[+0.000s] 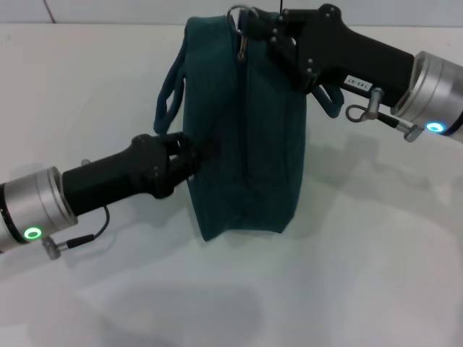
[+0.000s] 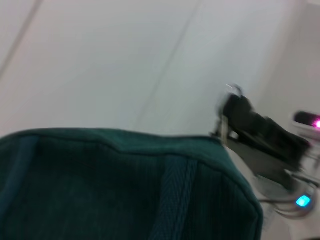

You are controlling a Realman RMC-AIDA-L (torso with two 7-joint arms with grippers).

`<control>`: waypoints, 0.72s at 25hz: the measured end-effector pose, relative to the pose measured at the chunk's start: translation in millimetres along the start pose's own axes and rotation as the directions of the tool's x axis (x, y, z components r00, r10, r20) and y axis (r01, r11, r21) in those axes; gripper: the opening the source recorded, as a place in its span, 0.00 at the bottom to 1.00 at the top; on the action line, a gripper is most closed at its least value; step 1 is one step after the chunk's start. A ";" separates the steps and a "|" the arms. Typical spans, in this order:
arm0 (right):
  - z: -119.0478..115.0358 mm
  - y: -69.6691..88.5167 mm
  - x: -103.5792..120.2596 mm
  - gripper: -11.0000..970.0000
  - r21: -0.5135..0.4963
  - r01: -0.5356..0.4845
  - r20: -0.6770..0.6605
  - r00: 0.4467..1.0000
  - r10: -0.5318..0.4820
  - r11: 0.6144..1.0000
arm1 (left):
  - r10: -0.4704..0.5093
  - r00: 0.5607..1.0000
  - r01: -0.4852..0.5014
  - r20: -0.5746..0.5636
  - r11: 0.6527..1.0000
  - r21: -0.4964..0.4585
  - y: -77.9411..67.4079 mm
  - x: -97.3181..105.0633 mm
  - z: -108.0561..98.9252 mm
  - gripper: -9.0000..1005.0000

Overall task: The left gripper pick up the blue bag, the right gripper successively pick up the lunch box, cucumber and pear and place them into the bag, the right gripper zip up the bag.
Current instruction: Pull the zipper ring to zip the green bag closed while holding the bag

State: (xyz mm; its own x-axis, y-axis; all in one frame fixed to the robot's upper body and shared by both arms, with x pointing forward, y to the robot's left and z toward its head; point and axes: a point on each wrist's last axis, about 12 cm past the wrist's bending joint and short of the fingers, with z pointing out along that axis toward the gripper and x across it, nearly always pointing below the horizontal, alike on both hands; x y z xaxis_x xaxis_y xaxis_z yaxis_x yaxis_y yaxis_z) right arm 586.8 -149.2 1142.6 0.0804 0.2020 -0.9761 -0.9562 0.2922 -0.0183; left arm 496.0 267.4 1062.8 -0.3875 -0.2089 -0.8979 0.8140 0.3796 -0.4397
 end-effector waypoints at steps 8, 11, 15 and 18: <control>-5.2 -2.9 0.6 0.06 0.042 -0.044 0.021 0.999 0.044 0.998 | 0.013 0.999 -0.010 -0.051 0.998 0.064 -6.6 4.6 0.7 0.16; -5.3 -3.9 0.2 0.06 0.050 -0.062 0.025 0.998 0.060 0.997 | 0.014 0.997 -0.008 -0.075 0.997 0.083 -8.0 6.5 2.2 0.13; -6.2 -8.7 2.0 0.06 0.093 -0.106 0.019 0.994 0.105 0.990 | 0.019 0.994 -0.004 -0.105 0.990 0.141 -13.9 8.7 1.6 0.10; -7.8 -13.4 5.9 0.06 0.137 -0.134 -0.005 0.991 0.136 0.981 | 0.029 0.992 -0.006 -0.125 0.983 0.181 -17.5 9.0 -1.6 0.08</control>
State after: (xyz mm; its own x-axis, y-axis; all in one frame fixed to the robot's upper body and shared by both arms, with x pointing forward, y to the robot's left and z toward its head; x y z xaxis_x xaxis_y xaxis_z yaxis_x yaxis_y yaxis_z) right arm 597.8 -159.2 1135.3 -0.0522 0.2349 -0.9706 -0.9106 0.3877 0.1428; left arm 477.6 260.3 1062.3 -0.4147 -0.0838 -0.9061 0.8812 0.2112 -0.4229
